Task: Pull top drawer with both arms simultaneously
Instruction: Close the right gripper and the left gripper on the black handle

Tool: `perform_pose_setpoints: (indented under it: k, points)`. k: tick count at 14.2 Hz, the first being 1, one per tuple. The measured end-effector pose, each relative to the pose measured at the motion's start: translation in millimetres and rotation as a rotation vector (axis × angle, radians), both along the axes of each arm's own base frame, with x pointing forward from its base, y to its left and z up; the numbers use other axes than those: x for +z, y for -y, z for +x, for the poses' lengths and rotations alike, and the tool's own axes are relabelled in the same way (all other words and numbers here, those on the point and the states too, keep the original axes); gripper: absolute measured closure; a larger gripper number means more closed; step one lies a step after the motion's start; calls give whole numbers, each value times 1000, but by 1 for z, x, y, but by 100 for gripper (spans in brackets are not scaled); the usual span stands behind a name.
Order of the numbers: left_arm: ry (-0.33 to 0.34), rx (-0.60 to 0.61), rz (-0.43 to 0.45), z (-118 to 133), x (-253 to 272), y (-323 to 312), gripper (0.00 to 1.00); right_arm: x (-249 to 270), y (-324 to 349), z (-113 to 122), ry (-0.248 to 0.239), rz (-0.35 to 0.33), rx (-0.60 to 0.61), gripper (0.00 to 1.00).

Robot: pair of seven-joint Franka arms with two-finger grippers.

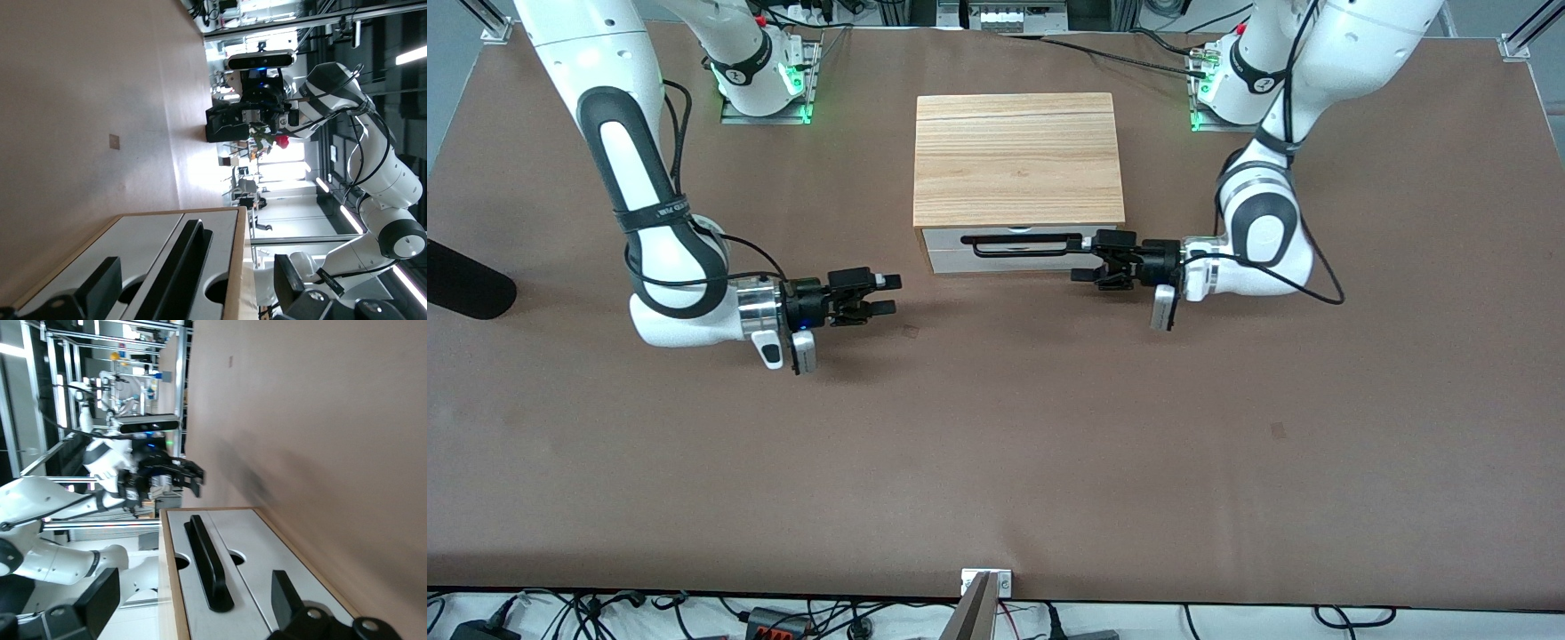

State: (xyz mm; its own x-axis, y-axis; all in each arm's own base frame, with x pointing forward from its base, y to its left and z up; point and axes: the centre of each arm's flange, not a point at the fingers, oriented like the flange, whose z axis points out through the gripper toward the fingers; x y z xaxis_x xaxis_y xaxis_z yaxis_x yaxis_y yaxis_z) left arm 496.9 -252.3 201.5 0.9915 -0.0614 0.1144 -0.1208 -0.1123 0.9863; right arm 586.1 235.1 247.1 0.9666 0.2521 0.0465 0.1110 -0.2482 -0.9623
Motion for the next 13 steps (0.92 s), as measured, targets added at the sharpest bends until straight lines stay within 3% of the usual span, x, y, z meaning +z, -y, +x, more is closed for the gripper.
perform_pose_setpoints:
  k: [2, 5, 9, 13]
  points:
    - [3, 2, -24, -11, -19, 14, 1, -4, -17, -10, -4, 11, 21, 0]
    - [-23, -11, -25, -20, -32, 20, 7, -30, -27, -29, 11, 79, 3, 0]
    - [-38, -8, -34, -23, -36, 17, 16, -62, -36, -51, -5, 164, -22, 0]
    - [-67, -6, -44, -32, -43, 14, 18, -65, -69, -69, -26, 208, -32, 0]
